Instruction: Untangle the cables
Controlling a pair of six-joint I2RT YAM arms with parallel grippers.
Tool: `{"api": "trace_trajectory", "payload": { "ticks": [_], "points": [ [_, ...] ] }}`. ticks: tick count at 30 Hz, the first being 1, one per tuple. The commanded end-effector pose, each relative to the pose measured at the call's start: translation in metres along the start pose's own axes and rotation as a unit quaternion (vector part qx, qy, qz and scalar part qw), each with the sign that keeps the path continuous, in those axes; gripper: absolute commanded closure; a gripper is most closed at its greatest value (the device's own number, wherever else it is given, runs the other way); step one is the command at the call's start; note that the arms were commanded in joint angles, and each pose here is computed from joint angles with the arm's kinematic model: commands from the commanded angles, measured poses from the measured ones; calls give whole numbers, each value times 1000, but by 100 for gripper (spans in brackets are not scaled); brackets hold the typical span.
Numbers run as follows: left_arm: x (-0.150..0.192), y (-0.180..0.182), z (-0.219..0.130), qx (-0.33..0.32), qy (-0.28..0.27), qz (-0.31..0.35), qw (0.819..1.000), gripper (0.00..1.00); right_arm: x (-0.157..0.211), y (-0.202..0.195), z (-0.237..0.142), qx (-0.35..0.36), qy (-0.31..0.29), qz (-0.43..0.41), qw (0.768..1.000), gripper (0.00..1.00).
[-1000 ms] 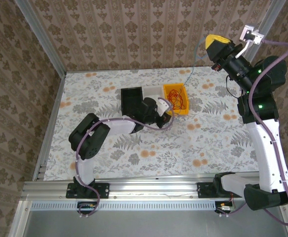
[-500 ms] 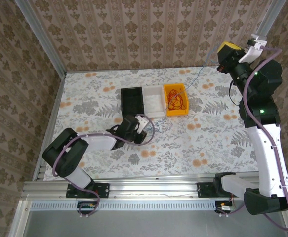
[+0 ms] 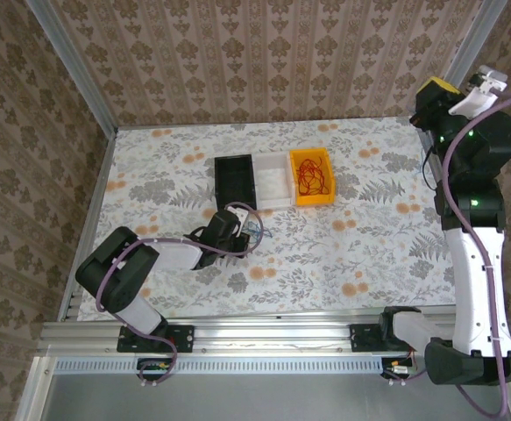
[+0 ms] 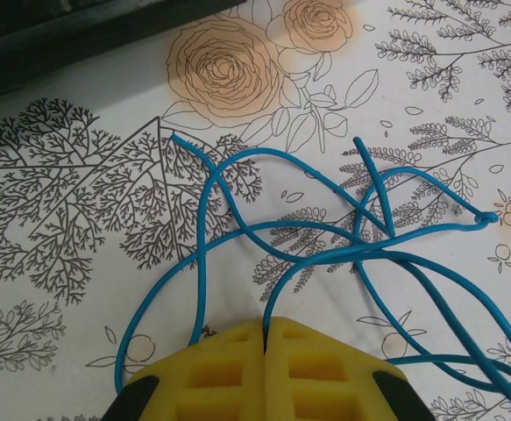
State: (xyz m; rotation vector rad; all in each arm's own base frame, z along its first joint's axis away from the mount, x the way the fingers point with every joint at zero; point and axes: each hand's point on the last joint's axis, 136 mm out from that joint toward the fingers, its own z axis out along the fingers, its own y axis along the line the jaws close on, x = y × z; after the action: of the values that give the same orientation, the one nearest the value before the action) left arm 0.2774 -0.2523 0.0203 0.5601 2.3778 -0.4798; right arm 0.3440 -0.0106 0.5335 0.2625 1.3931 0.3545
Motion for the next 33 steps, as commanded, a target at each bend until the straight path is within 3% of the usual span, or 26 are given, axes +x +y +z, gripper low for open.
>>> {"api": "trace_trajectory", "payload": {
  "ticks": [1, 9, 16, 18, 21, 25, 29, 33],
  "points": [
    [12, 12, 6, -17, 23, 15, 999, 100, -6, 40, 3, -99, 9, 8, 995, 89],
    [-11, 12, 1, -21, 0, 18, 1000, 100, -9, 87, 14, -194, 9, 17, 981, 87],
    [-11, 10, 0, -15, -3, 21, 1000, 100, 41, 122, 47, -233, 76, 25, 969, 87],
    [-11, 9, -2, -12, -8, 23, 1000, 100, 64, 109, 58, -199, 109, 30, 973, 87],
    [-11, 10, -6, -11, -16, 23, 1000, 100, 115, 55, 67, -70, 156, 61, 983, 86],
    [-13, 10, -9, -10, -25, 23, 999, 100, 210, -20, 52, 81, 242, 94, 962, 78],
    [-35, -10, -19, 45, -44, 35, 997, 100, 290, -55, 25, 137, 323, 111, 930, 74],
    [-78, -42, -53, 102, -57, 70, 991, 100, 326, -65, 10, 146, 358, 127, 914, 73]
  ]
}}
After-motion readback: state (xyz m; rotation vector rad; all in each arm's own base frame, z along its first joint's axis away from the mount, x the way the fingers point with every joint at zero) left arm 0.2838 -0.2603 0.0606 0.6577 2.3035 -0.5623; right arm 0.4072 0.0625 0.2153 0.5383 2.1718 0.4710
